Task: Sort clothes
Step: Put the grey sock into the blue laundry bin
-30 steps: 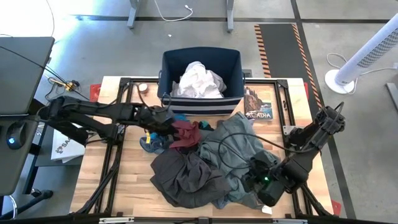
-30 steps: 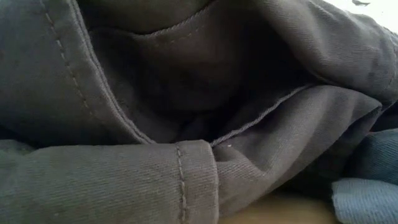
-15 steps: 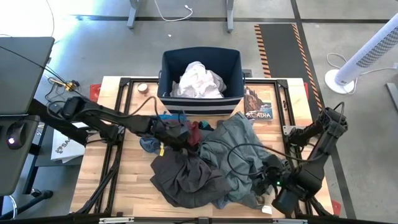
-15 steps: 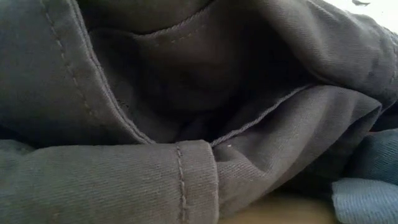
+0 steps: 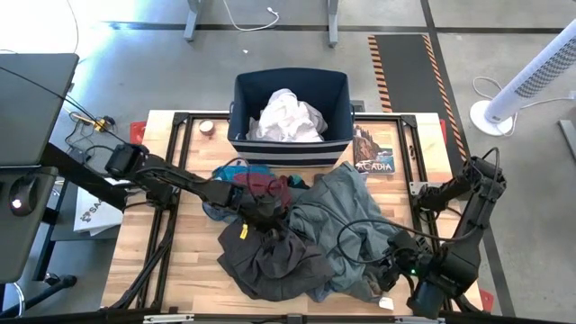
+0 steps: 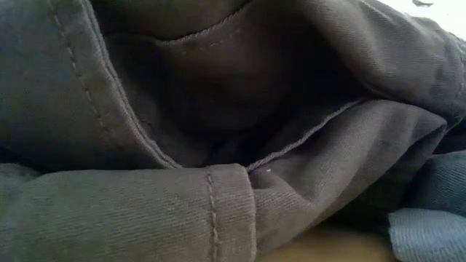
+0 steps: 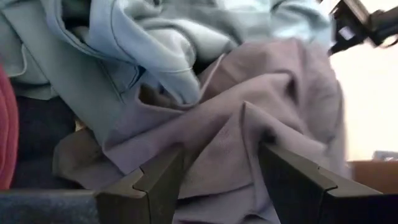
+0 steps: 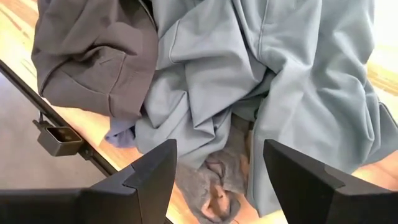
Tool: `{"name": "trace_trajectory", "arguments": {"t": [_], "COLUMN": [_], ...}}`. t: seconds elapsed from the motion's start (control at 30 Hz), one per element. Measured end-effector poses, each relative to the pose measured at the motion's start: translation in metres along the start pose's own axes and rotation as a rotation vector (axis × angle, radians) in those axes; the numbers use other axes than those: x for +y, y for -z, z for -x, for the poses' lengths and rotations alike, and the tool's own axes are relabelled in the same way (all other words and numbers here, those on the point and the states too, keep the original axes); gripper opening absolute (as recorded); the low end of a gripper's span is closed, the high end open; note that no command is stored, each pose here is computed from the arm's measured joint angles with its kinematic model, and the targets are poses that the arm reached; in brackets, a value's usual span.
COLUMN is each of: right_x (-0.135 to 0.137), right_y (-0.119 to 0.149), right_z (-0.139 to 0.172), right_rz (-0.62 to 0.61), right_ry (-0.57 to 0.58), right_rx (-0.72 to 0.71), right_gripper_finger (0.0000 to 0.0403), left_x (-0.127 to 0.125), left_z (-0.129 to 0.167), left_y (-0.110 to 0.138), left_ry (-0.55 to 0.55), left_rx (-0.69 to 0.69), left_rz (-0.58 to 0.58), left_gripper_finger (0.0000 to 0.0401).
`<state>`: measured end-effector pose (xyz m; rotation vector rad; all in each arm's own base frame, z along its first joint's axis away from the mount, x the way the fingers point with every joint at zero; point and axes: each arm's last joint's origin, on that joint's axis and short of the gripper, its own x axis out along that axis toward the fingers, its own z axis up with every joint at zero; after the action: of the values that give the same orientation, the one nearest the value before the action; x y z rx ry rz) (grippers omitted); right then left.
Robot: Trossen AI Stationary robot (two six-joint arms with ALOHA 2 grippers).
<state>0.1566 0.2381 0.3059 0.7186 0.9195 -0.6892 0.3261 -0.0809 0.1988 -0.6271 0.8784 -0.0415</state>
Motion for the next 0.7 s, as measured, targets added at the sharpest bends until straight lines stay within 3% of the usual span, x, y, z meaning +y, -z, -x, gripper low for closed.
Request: {"name": "trace_trajectory", "arguments": {"t": [0.33, 0.5, 0.6, 0.7], "right_x": [-0.002, -0.003, -0.005, -0.006], "right_y": [0.004, 0.005, 0.004, 0.003], "right_z": [0.002, 0.002, 0.002, 0.002], "right_rz": [0.010, 0.019, 0.027, 0.037], "right_ry": [0.016, 0.021, 0.038, 0.047], "right_rx": [0.047, 0.047, 0.038, 0.018], "right_gripper_finger": [0.0238, 0.0238, 0.0238, 0.0238], "left_x": [0.022, 0.033, 0.037, 0.033], "left_z": [-0.034, -0.009, 0.017, 0.041], "left_y": [0.033, 0.049, 0.055, 0.051], "left_ry": [-0.186, -0.379, -0.546, -0.622], "left_rx": [0.261, 0.465, 0.574, 0.567], "left_rz": [0.070, 0.106, 0.071, 0.022], "left_gripper_finger": [0.0190, 0.0167, 0.0150, 0.0137]}}
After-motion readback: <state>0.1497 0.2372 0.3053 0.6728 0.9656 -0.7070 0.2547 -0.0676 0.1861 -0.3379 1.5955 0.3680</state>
